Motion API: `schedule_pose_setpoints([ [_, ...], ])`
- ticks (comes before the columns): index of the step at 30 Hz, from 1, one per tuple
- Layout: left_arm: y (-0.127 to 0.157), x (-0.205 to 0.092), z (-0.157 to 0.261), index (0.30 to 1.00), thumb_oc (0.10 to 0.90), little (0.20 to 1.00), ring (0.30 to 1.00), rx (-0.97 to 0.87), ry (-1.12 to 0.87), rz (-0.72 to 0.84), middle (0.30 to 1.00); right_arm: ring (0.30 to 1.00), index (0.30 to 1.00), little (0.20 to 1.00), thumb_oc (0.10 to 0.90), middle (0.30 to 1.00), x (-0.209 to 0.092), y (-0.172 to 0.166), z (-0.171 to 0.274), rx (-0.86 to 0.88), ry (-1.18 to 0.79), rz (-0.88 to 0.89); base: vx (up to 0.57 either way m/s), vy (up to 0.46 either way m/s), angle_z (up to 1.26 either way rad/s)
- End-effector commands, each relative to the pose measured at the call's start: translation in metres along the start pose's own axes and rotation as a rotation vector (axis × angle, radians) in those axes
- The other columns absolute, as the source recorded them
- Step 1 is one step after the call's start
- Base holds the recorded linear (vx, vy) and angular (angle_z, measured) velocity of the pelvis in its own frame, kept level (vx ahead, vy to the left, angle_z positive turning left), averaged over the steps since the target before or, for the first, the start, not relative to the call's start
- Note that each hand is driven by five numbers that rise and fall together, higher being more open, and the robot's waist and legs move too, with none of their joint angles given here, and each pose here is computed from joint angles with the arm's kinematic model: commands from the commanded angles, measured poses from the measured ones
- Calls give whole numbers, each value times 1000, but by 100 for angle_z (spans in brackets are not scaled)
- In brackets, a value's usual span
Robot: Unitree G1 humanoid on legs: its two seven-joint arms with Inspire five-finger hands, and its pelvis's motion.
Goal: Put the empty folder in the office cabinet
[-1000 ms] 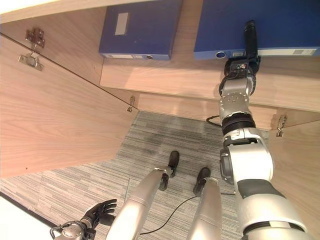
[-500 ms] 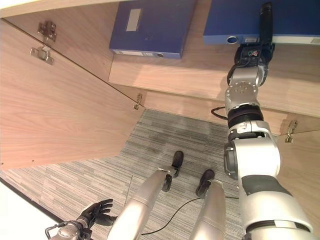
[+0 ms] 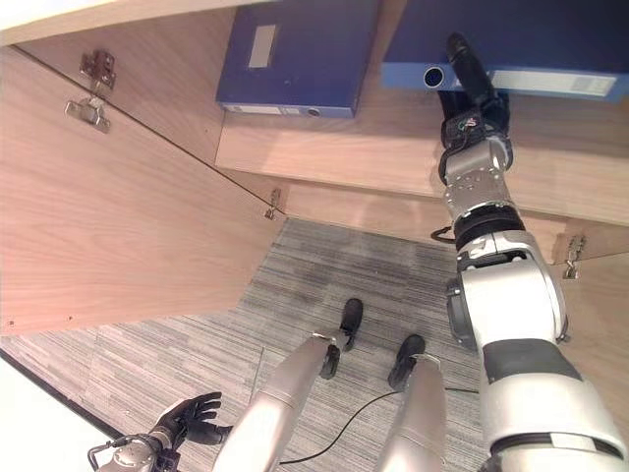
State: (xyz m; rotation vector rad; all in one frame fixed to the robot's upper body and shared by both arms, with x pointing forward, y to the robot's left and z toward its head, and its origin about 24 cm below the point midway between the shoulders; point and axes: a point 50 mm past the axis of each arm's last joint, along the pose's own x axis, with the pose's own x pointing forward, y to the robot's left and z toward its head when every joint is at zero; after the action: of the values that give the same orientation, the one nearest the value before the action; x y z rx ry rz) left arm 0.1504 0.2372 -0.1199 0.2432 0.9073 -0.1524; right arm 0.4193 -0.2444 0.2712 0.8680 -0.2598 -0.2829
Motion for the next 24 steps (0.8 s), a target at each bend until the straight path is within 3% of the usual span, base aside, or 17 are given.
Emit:
schedule_pose_setpoints([
  [1, 36, -23, -48, 900, 800, 900, 900, 50, 190, 88, 900, 900, 900, 900, 800, 900, -7, 60, 11, -15, -53, 253, 0, 0, 0],
  [6, 33, -21, -42, 900, 800, 900, 900, 39, 151, 89, 900, 900, 900, 900, 800, 900, -20, 80, 3, 153, -93, 382, 0, 0, 0],
  [17, 38, -33, -35, 900, 800, 900, 900, 57, 84, 36, 900, 900, 900, 900, 800, 900, -46, 107, -14, 47, -53, 689, -2, 1, -1],
  [24, 38, -37, -23, 900, 800, 900, 900, 83, 31, 3, 900, 900, 900, 900, 800, 900, -51, 110, -12, 93, -76, 723, 0, 0, 0],
])
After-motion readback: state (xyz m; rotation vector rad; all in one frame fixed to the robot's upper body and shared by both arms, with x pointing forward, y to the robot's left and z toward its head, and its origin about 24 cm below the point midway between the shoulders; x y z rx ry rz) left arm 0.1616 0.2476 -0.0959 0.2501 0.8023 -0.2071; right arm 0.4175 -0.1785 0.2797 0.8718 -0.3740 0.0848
